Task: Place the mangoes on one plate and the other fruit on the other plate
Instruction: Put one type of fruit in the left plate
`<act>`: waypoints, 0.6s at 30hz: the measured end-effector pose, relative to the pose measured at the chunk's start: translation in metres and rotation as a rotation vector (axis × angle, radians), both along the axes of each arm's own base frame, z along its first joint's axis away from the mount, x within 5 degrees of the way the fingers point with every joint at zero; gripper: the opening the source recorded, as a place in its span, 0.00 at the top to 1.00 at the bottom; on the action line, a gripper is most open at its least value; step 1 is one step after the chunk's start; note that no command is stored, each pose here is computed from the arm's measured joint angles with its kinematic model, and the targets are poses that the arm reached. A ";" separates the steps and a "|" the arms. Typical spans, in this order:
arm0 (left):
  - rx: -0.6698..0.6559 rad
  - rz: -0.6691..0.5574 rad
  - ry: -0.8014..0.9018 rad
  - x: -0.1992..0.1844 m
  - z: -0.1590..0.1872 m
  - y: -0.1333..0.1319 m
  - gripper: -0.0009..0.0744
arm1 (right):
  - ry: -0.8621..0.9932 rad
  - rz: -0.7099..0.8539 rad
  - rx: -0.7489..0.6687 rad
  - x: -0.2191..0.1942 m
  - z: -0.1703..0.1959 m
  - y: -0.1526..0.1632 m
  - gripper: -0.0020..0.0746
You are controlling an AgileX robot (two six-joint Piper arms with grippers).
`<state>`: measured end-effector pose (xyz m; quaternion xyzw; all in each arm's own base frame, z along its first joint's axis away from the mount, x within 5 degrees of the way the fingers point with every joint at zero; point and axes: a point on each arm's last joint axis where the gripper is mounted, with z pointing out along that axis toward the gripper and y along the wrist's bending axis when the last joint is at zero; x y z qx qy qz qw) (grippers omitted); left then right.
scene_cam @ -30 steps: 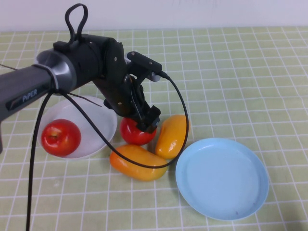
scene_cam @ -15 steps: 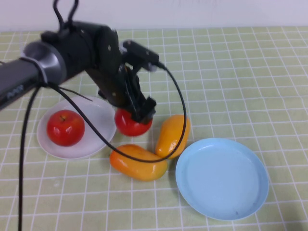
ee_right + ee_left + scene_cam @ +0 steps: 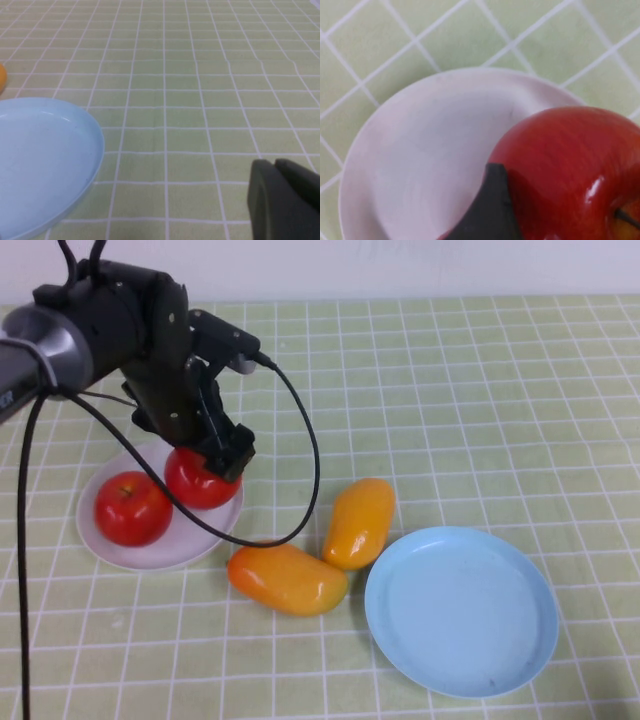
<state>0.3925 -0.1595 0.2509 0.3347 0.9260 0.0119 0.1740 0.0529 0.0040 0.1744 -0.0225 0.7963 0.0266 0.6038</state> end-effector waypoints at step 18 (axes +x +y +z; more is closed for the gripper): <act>0.072 0.166 -0.051 -0.001 0.015 0.017 0.10 | 0.000 0.000 0.000 0.000 0.000 0.000 1.00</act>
